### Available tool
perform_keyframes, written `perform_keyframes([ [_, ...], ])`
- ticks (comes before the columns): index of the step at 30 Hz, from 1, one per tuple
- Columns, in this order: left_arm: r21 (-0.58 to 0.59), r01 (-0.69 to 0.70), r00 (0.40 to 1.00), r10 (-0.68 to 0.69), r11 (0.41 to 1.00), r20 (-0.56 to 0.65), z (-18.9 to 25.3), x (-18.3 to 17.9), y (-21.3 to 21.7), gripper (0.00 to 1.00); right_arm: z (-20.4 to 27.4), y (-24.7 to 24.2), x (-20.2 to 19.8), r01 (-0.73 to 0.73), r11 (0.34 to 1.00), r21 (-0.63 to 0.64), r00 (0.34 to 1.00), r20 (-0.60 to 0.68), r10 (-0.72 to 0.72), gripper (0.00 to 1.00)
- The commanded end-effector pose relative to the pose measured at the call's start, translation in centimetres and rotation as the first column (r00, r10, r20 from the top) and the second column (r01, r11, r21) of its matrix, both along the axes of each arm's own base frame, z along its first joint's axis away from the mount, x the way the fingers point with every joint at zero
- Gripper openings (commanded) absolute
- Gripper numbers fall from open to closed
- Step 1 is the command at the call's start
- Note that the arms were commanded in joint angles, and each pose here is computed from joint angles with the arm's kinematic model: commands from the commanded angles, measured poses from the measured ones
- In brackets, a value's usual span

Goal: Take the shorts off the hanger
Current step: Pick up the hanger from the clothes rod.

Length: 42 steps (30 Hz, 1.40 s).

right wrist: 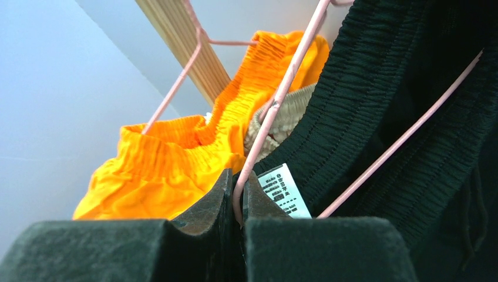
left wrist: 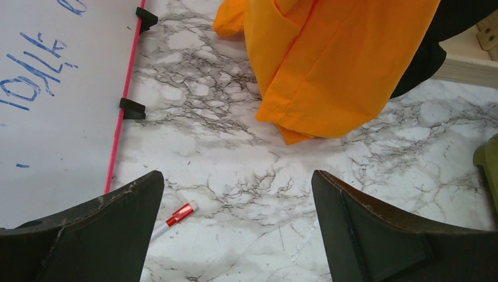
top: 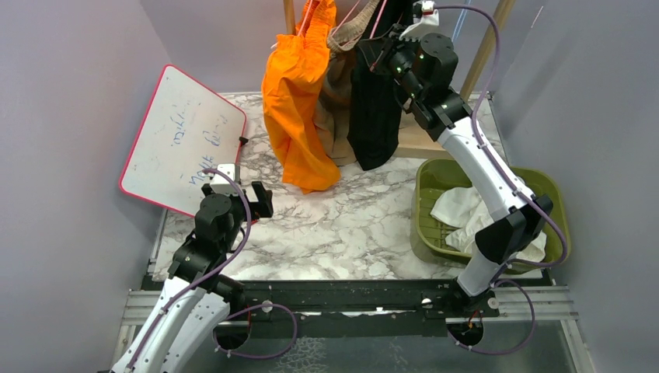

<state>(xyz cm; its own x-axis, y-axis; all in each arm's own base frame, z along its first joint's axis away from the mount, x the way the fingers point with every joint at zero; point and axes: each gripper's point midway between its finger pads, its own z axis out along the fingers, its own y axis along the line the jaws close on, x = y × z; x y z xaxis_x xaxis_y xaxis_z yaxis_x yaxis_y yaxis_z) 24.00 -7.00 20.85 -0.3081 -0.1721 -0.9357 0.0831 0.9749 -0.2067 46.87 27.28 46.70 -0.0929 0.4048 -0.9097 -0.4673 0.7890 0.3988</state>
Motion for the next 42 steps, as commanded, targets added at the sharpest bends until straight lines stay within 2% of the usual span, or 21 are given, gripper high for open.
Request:
perform_keyframes([
  [1, -0.017, 0.003, 1.000, -0.003, 1.000, 0.023, 1.1, 0.0, -0.1, 0.99, 8.5, -1.4, -3.7, -0.041, 0.996, 0.083, 0.970, 0.242, 0.020, 0.01],
  [5, -0.016, 0.004, 1.000, -0.004, 1.000, 0.022, 1.1, 0.0, -0.1, 0.99, 6.7, -1.0, -3.6, -0.055, 0.995, 0.089, 0.986, 0.163, 0.040, 0.01],
  [10, -0.017, -0.001, 1.000, 0.001, 1.000, 0.028, 1.3, 0.0, 0.0, 0.99, 2.0, 0.6, -7.0, -0.221, 0.974, 0.052, 0.974, 0.065, 0.218, 0.01],
  [15, -0.017, -0.006, 1.000, 0.007, 1.000, 0.030, 1.3, 0.0, 0.1, 0.99, -2.7, 0.4, -12.5, -0.357, 0.933, 0.044, 0.934, -0.006, 0.358, 0.01],
  [24, -0.025, -0.017, 0.999, 0.018, 1.000, 0.049, 1.8, -0.2, 0.4, 0.99, -5.9, -1.1, -21.5, -0.546, 0.831, -0.108, 0.836, -0.005, 0.549, 0.01],
  [29, -0.028, -0.027, 0.998, 0.029, 0.999, 0.058, 2.0, -0.3, 0.6, 0.99, -7.7, -2.1, -26.4, -0.639, 0.759, -0.124, 0.767, -0.026, 0.641, 0.01],
  [33, -0.037, -0.031, 0.997, 0.033, 0.999, 0.065, 2.3, -0.3, 0.7, 0.99, -10.4, -2.9, -30.2, -0.706, 0.704, -0.073, 0.708, -0.064, 0.703, 0.01],
  [37, -0.045, 0.027, 0.997, -0.023, 0.999, 0.076, 2.8, -0.6, -0.3, 0.99, -15.5, -2.7, -33.8, -0.795, 0.599, 0.090, 0.584, -0.153, 0.797, 0.01],
  [38, -0.050, 0.050, 0.996, -0.046, 0.997, 0.078, 2.9, -0.6, -0.7, 0.99, -17.7, -2.8, -34.1, -0.794, 0.594, 0.129, 0.565, -0.204, 0.800, 0.01],
  [42, -0.087, 0.136, 0.987, -0.127, 0.987, 0.103, 3.9, -0.7, -2.4, 0.99, -23.0, -3.2, -34.3, -0.747, 0.634, 0.199, 0.565, -0.311, 0.764, 0.01],
])
